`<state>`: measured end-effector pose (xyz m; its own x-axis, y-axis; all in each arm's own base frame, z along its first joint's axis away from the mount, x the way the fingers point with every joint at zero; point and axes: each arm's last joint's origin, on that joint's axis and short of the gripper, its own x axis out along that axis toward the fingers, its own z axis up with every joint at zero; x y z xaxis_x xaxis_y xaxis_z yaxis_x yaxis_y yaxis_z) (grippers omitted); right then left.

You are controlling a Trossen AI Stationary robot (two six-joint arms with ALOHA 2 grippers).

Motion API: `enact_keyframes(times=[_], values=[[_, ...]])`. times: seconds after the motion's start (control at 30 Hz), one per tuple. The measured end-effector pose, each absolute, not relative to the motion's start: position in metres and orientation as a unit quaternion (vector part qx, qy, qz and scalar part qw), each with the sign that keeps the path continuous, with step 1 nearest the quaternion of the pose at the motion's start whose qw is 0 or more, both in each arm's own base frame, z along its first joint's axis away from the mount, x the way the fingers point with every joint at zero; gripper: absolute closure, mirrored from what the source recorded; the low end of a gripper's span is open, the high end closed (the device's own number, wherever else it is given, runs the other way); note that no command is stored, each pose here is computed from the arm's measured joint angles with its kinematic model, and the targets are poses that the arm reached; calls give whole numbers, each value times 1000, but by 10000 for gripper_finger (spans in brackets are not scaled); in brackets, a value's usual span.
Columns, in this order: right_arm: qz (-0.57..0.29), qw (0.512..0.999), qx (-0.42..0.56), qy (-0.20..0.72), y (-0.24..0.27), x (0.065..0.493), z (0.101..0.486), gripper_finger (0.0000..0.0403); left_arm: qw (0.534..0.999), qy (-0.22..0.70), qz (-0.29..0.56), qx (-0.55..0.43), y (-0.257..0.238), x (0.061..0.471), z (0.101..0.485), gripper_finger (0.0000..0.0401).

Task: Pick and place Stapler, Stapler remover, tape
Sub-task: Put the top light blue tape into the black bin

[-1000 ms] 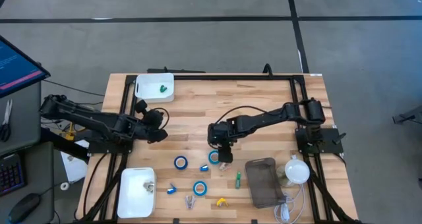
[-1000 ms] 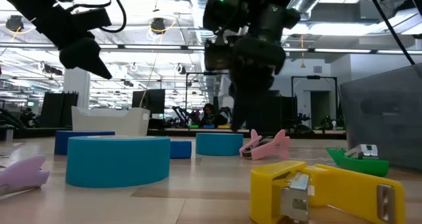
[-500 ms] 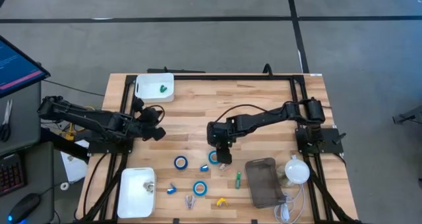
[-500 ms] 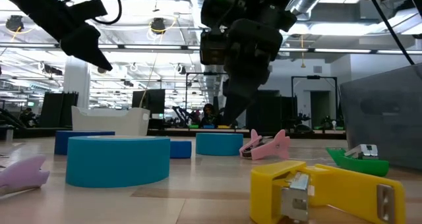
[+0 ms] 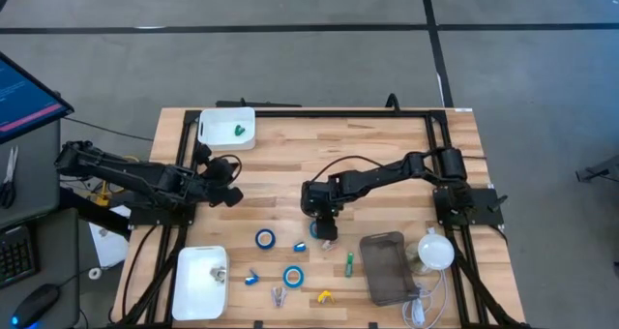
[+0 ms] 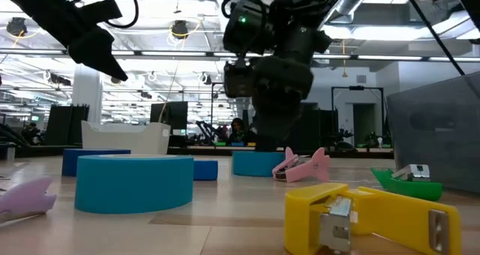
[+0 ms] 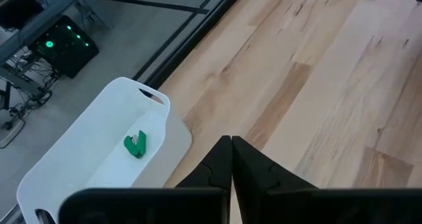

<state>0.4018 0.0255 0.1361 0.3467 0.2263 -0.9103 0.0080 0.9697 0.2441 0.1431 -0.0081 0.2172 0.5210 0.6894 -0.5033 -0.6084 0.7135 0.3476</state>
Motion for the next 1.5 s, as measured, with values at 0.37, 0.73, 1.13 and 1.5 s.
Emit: enact_keyframes(times=[0.37,0.73,1.13,1.5], values=[[68,812,98,571,23,403,131,305,871,318,370,63,-8,143,217,400],[58,841,84,531,12,400,177,374,871,317,370,62,-8,143,218,400],[8,825,96,556,23,344,270,378,872,317,369,61,-8,143,218,400],[-45,739,155,654,75,294,285,378,872,315,369,59,-9,144,218,400]])
